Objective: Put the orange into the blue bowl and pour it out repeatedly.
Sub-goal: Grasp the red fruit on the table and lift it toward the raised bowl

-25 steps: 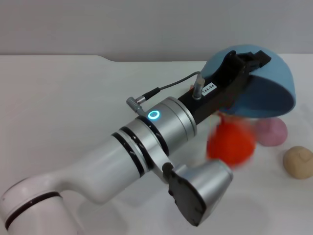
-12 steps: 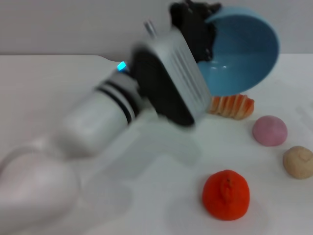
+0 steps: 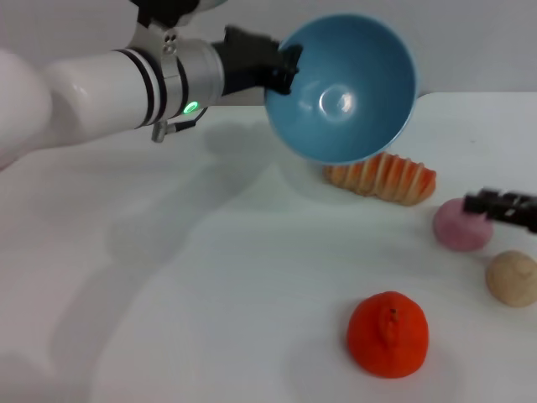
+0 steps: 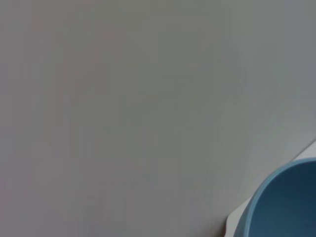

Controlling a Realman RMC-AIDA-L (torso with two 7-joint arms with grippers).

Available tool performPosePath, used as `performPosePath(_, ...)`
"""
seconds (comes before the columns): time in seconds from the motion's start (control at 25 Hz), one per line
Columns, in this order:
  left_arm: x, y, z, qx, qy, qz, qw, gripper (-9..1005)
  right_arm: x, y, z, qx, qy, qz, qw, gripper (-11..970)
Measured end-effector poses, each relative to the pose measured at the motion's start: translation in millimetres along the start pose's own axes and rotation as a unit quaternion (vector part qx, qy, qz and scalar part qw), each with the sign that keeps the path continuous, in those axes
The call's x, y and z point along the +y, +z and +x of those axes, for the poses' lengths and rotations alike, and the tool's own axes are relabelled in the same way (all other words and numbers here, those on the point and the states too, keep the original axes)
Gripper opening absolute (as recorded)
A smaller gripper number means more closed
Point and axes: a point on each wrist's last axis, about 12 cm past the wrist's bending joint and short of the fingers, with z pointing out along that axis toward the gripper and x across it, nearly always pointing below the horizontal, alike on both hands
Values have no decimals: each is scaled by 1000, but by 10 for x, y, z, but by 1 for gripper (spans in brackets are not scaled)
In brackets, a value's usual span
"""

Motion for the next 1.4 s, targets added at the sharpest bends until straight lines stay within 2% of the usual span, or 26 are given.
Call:
performPosePath(0.08,56,16,20,10,-16,1,1000,1,62,110,-26,49,3,-23,999,589)
performPosePath(0.2,60,19,25,12,-15,0,1000,1,129,264,-25,103,5,-42,994,589)
performPosePath(0.4,98,10,16,12,-33,-2,999,0,244,577,84,199,9,-59,978,587)
performPosePath(0.64,87,3,39,15,-29,-1,999,0,316,809,243,238,16,-67,969,585)
performPosePath(0.84,90,2,60,17,-30,-2,999,0,278,805,281,254,22,-47,966,583)
performPosePath(1.08,83,3,84,20,-32,-2,999,0,261,753,233,239,16,-40,970,505)
performPosePath(1.4,56,18,91,19,-28,-2,999,-1,268,762,226,233,-2,-48,971,279)
